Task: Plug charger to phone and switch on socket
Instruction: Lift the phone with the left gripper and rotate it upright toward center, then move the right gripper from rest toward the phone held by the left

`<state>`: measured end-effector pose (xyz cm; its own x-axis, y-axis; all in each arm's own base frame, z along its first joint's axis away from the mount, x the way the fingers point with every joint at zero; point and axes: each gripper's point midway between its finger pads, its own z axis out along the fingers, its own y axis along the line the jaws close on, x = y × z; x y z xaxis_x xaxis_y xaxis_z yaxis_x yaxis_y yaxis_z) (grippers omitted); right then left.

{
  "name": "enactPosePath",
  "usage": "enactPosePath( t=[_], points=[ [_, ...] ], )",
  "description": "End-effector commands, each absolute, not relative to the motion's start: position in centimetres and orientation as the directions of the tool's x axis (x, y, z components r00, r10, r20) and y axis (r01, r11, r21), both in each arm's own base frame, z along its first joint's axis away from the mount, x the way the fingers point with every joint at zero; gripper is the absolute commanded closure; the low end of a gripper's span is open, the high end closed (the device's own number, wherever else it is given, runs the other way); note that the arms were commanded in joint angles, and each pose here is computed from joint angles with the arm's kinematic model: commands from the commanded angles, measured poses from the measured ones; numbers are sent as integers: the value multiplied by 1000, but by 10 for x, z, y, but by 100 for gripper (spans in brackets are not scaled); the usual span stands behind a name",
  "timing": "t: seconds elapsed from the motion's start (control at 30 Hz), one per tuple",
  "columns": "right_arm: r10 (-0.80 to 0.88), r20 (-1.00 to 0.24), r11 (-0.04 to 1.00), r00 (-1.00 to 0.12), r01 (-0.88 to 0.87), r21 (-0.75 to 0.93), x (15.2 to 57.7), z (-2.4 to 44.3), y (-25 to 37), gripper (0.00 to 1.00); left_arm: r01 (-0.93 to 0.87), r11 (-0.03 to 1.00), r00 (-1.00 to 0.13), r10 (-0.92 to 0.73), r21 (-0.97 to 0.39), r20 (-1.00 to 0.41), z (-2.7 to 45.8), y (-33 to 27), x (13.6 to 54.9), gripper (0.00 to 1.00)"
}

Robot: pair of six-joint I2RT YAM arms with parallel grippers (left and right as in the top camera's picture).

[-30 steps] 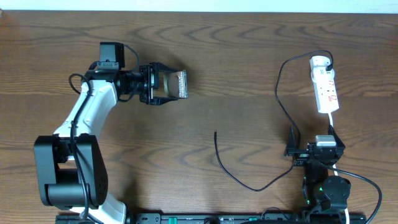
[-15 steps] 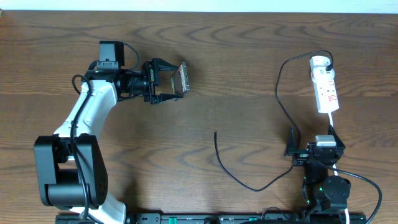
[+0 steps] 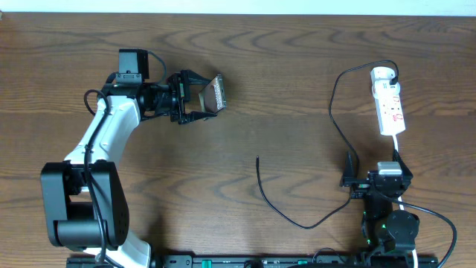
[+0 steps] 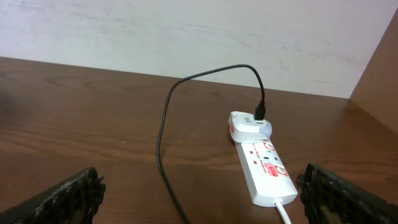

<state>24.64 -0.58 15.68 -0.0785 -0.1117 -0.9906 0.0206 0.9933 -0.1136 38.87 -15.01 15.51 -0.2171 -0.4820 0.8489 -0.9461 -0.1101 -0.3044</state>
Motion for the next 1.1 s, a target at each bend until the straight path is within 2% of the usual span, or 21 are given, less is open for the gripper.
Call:
enactPosePath(
  t=[0.0,0.23,0.53,0.77,0.87,0.93,1.0,1.07],
  points=[
    [-100,-992,994,-79,36,-103,246,157,-9,1,-922,-122,-252,-532,-368,808,170,-145,398,92],
    [-100,-992,994,-79,36,-103,246,157,-9,1,-933,-115,-180,-669,-340,721,141,-128,395,93],
    [-101,-992,994,-79,39,-104,246,157,-9,1,-967,-71,-88,-808,-245,583,107,-102,371,93],
    [-100,-992,995,-71,19,-102,246,158,-6,1,-969,-48,-100,-820,-242,563,104,-99,367,93],
    [-100,-994,992,-39,-83,-96,246,164,12,1,-969,-46,-103,-821,-244,562,104,-99,367,93],
    [-48,-998,989,-39,-143,-42,245,164,23,1,-969,-46,-103,-821,-244,562,104,-99,367,93],
    [89,-993,982,-84,-160,101,245,159,27,1,-969,-46,-103,-820,-244,563,104,-99,367,93],
    [155,-980,967,-122,-186,176,245,156,34,1,-969,-46,-103,-820,-244,563,104,-99,367,93]
  ],
)
